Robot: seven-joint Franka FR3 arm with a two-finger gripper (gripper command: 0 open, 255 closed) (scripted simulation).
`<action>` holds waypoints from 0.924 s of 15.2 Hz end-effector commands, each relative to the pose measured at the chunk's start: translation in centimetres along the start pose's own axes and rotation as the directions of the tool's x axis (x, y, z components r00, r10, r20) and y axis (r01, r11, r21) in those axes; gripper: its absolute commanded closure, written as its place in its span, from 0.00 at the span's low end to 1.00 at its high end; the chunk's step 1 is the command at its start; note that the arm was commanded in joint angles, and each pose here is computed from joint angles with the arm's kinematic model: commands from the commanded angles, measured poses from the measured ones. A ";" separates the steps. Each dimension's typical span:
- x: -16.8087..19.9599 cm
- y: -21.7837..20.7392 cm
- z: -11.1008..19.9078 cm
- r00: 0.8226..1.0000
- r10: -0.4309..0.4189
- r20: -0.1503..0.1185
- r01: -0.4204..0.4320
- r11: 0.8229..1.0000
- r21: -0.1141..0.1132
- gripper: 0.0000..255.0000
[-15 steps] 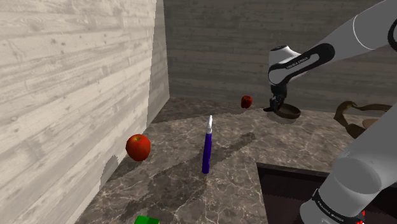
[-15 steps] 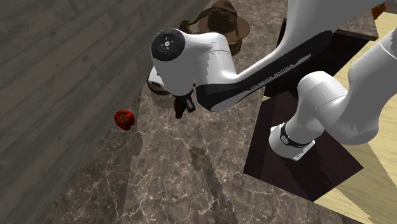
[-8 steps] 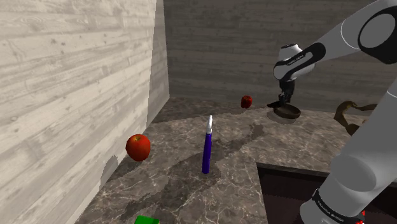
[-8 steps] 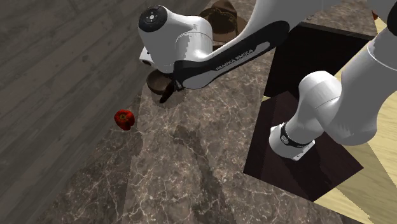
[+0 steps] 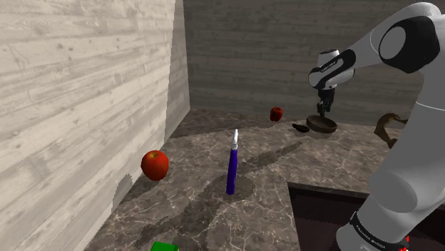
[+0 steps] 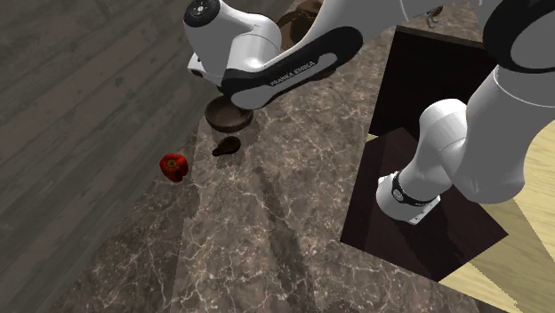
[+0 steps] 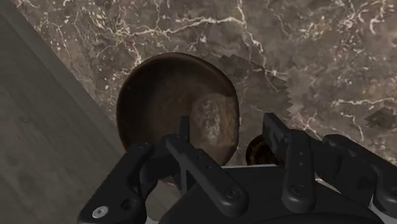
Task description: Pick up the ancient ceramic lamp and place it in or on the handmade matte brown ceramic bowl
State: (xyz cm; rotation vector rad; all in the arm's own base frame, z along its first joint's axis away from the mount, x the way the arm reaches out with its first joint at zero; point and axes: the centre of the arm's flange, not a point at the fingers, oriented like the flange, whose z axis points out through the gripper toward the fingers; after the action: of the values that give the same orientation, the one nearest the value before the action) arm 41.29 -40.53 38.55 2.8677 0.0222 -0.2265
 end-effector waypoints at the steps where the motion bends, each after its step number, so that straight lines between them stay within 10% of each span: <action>1: 1.5 -0.7 0.8 1.000 0.001 -0.007 -0.001 1.000 0.019 0.00; 10: 10.3 -5.1 4.9 0.999 0.010 -0.046 -0.004 0.991 0.131 0.00; 14: 10.4 -5.4 6.5 0.999 0.010 -0.046 -0.004 0.991 0.133 0.00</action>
State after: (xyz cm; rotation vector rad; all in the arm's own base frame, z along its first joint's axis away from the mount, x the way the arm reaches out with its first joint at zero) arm 50.34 -37.09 29.89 3.0035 0.0070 -0.1659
